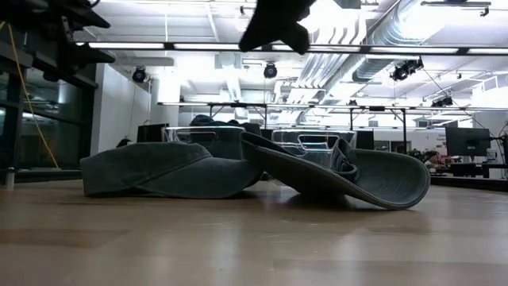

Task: Pick & Place hat
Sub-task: Put the right gray cap into the right transparent bin

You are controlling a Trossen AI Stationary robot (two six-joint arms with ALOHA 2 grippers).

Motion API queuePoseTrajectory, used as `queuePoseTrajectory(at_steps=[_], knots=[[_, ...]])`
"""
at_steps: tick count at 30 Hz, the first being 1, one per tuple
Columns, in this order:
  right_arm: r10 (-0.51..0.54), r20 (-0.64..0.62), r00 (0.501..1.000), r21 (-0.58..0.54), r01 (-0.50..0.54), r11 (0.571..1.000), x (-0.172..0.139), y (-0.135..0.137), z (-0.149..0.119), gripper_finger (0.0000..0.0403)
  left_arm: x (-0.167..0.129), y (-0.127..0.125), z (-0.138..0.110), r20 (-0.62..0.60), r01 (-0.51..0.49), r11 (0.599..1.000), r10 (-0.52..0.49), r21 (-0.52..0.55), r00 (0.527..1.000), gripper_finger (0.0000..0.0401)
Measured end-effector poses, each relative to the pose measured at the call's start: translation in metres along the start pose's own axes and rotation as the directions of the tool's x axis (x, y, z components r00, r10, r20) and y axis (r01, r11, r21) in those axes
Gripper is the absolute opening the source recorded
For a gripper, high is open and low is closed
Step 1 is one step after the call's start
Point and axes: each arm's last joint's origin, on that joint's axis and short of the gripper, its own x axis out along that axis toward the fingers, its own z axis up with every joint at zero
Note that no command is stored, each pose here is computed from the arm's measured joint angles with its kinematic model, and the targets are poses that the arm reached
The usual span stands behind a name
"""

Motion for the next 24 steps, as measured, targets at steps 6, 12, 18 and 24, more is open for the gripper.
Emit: queuePoseTrajectory(at_steps=[6, 12, 18, 24], knots=[[0.061, -0.079, 0.995, 0.059, -0.056, 0.997, -0.011, 0.002, -0.031, 0.0001, -0.006, -0.006, -0.007, 0.029, 0.034, 0.999, -0.034, 0.011, 0.999, 0.0272], [0.164, -0.164, 0.973, 0.07, -0.154, 0.986, -0.005, 0.01, -0.057, 0.0037, -0.007, -0.009, -0.008, 0.012, 0.089, 0.996, -0.089, 0.018, 0.996, 0.0272], [0.208, -0.126, 0.97, 0.121, -0.193, 0.974, 0.006, 0.01, -0.071, 0.0139, -0.007, -0.009, -0.008, 0.001, 0.116, 0.993, -0.116, 0.03, 0.993, 0.0272], [0.221, -0.061, 0.973, 0.119, -0.213, 0.97, 0.012, 0.008, -0.075, 0.0226, -0.007, -0.008, -0.01, -0.01, 0.105, 0.994, -0.105, 0.022, 0.994, 0.0272]])
